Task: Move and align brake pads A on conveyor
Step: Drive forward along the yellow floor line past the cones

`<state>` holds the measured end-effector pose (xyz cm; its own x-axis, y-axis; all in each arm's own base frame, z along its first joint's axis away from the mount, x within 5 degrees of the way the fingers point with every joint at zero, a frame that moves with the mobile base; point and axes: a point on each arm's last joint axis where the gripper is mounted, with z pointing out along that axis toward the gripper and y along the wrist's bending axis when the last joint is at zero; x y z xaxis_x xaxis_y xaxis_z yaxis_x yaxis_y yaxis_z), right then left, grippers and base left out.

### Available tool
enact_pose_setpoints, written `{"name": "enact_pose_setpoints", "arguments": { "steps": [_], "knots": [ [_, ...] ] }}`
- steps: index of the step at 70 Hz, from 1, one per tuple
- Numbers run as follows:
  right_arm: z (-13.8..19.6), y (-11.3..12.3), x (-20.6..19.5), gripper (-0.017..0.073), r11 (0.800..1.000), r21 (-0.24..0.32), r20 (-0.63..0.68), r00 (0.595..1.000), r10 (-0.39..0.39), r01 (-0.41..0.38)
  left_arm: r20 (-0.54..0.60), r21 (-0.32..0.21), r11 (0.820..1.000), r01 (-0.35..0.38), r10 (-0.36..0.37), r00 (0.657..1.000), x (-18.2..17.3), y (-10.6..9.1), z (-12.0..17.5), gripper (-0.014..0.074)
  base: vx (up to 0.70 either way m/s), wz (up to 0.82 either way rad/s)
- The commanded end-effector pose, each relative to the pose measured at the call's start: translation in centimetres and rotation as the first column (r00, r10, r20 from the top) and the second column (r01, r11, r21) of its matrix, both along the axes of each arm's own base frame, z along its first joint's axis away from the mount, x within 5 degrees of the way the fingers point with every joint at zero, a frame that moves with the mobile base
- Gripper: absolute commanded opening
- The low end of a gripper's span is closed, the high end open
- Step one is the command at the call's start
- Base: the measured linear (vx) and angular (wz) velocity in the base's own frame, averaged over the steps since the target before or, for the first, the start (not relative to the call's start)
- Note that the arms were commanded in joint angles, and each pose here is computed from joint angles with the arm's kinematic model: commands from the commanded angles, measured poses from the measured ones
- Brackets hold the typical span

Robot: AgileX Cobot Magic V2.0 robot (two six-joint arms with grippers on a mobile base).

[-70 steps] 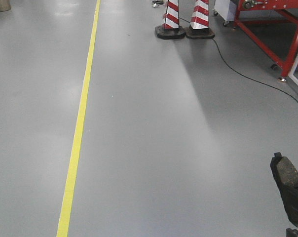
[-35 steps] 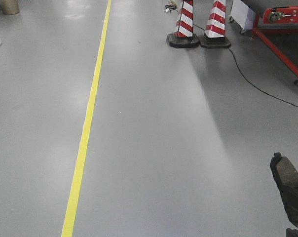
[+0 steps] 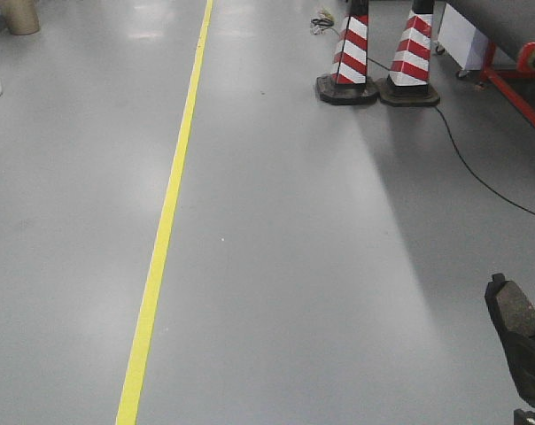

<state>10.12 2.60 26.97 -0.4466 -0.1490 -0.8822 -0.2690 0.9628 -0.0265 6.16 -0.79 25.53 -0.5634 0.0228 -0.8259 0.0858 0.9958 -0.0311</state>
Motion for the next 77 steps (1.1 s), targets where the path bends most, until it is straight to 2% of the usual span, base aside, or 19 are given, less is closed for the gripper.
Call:
{"name": "enact_pose_setpoints", "arguments": {
  "steps": [1,77],
  "knots": [
    [1.77,0.02,0.41,0.0100,1.000,0.015,0.118,0.993,-0.004,0.002,0.105,-0.018,1.000,-0.003,0.005,0.994,0.43,-0.04,1.52,0.0157,0.54,0.04],
    [1.77,0.02,0.41,0.0100,1.000,0.015,0.118,0.993,-0.004,0.002,0.106,-0.018,1.000,-0.003,0.005,0.994,0.41,-0.04,1.53,0.0157,0.56,0.07]
  ]
}}
